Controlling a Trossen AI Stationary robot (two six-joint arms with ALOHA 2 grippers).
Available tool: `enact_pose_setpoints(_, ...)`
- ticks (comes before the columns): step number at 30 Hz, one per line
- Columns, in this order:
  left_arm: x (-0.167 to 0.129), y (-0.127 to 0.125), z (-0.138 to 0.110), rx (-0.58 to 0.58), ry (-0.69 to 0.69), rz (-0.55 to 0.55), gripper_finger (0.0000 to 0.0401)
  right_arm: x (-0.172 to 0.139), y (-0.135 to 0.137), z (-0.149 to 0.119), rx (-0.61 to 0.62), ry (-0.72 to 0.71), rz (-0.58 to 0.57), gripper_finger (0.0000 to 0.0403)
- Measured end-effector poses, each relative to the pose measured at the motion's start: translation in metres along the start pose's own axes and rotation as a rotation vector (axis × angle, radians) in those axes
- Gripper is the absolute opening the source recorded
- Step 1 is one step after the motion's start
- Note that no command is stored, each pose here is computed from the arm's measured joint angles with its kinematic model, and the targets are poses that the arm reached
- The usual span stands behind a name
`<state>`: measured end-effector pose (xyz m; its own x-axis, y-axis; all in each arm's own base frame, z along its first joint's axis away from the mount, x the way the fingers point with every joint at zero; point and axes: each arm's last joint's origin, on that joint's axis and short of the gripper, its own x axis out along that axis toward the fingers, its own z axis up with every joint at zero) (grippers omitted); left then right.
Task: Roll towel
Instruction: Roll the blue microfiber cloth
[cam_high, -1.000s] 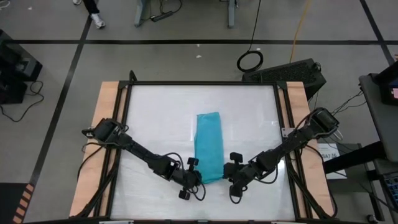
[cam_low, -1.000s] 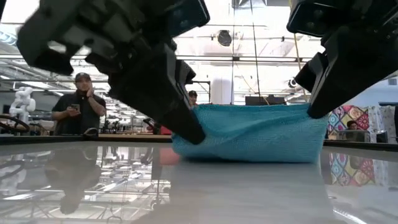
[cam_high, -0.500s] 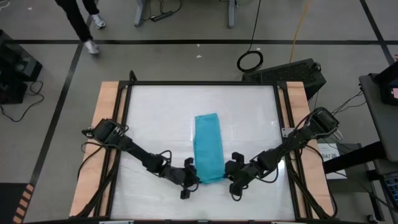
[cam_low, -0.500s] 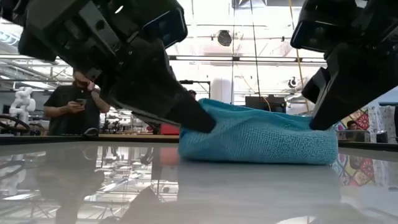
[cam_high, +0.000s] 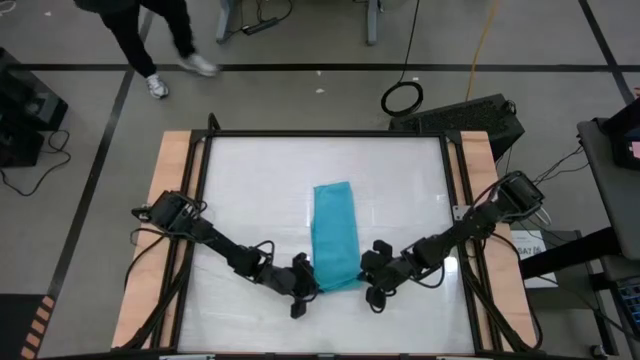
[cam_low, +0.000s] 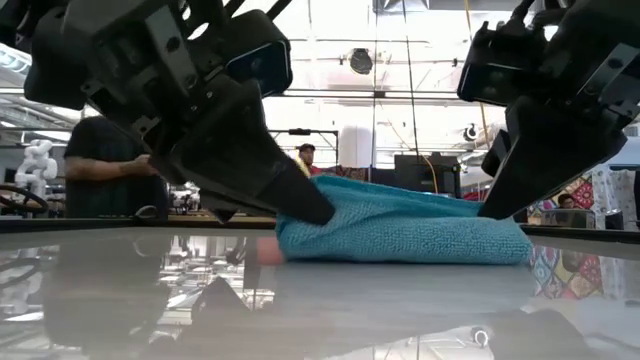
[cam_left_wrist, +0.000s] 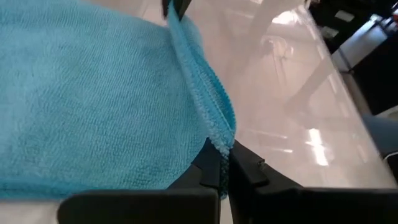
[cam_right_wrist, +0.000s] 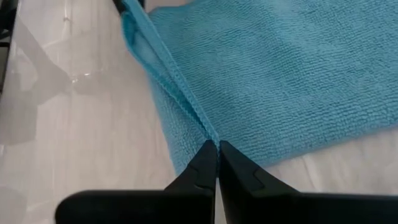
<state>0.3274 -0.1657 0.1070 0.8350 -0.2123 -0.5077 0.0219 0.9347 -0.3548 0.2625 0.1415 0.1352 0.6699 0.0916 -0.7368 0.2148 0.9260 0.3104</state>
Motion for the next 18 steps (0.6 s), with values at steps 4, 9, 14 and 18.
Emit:
enact_pose_setpoints(4, 0.000, 0.000, 0.000, -0.045, -0.005, -0.002, 0.0009, 0.002, -0.002, 0.000, 0.001, 0.016, -0.001, 0.0006)
enact_pose_setpoints(9, 0.000, 0.002, -0.002, -0.085, 0.006, 0.034, 0.0010, 0.010, -0.005, -0.005, 0.006, 0.056, 0.003, 0.0010)
enact_pose_setpoints(14, 0.000, 0.004, -0.003, -0.119, 0.010, 0.061, 0.0013, 0.013, -0.006, -0.006, 0.000, 0.054, -0.016, 0.0016)
enact_pose_setpoints(18, 0.000, 0.004, -0.004, -0.138, 0.011, 0.075, 0.0014, 0.013, -0.006, -0.007, -0.034, 0.051, -0.026, 0.0058)
